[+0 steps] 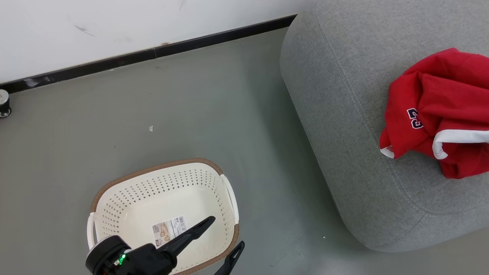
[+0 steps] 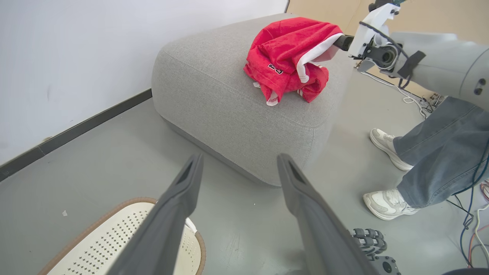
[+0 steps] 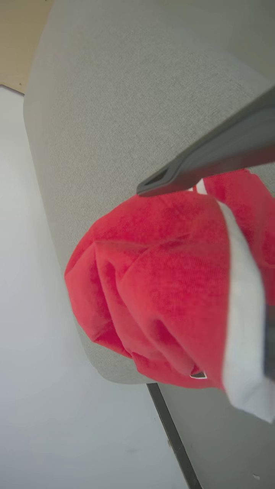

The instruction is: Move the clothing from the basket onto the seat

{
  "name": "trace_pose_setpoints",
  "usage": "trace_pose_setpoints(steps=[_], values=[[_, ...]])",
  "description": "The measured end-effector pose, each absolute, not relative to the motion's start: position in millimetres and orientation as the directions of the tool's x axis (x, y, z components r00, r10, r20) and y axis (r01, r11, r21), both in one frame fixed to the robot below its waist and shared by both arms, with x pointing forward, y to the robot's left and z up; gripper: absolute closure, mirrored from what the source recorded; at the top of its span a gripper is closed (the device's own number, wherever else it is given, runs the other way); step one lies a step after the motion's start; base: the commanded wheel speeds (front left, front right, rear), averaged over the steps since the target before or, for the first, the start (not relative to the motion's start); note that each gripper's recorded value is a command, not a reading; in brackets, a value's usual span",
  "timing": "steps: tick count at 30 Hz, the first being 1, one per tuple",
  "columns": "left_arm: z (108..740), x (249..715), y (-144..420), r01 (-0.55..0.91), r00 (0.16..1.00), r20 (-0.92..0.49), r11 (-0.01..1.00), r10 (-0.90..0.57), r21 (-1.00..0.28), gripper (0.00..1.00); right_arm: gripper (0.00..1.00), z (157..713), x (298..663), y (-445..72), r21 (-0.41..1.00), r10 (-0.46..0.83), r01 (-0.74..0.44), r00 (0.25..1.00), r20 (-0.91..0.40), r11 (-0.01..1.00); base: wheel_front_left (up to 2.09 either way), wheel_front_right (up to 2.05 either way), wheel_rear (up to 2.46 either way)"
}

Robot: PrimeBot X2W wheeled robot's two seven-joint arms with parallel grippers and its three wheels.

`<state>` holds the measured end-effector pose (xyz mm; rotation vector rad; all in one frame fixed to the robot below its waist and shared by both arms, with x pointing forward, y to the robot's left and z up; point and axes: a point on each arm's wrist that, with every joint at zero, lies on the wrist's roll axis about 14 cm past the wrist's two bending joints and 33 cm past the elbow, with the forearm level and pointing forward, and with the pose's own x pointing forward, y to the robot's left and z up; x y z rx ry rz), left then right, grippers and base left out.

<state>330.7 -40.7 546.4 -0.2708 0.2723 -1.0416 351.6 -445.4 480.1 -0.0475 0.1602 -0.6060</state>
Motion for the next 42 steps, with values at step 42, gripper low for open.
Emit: trace_pose_setpoints(steps=[42], values=[[556.5, 347.0, -22.4, 0.696, 0.667, -0.035, 0.640, -0.744, -0.324, 0.00, 0.00, 498.4, 330.2, -305.1, -0.089, -0.256, 0.256, 0.967, 0.014, 0.963, 0.00, 0.00, 0.00]])
